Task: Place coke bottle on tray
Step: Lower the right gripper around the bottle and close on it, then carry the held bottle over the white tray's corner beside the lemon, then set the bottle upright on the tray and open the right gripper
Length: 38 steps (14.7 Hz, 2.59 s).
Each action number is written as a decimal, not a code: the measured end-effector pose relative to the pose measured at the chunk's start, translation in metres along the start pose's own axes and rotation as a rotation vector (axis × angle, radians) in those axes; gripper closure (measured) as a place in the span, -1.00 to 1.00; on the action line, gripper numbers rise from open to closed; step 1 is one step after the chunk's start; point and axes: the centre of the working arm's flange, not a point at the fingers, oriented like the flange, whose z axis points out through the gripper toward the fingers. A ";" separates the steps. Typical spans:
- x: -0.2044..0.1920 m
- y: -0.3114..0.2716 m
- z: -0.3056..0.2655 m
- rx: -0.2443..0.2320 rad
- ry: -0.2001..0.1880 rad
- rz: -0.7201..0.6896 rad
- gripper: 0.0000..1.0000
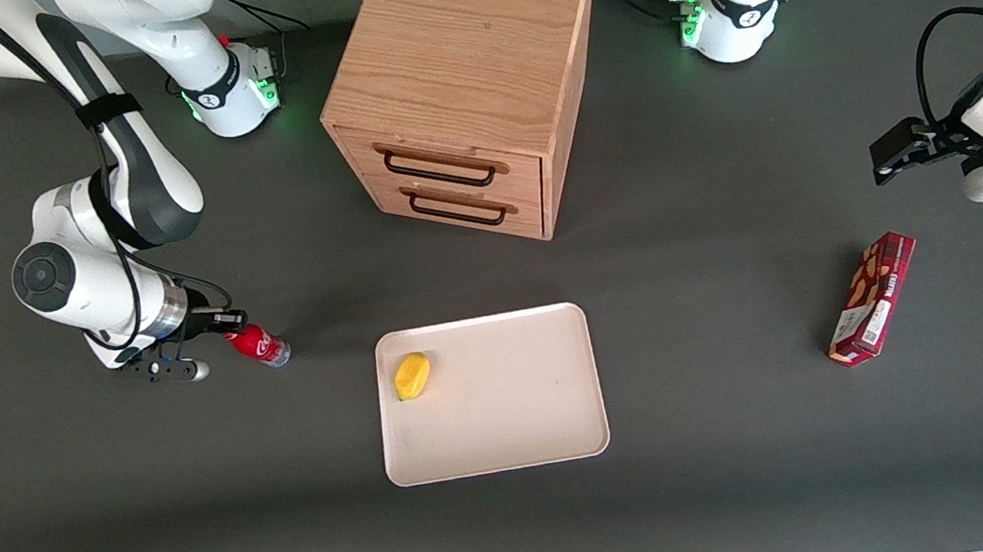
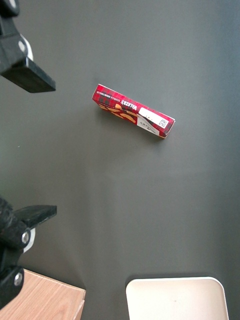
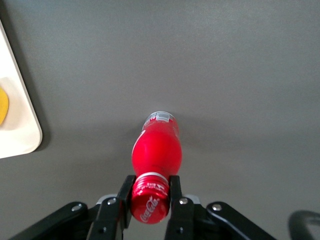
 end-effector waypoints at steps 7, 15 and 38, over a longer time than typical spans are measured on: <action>0.006 -0.068 -0.147 0.035 0.104 -0.026 0.37; 0.024 -0.215 -0.166 0.065 0.096 -0.002 0.37; 0.118 -0.255 -0.011 0.057 0.169 0.032 0.36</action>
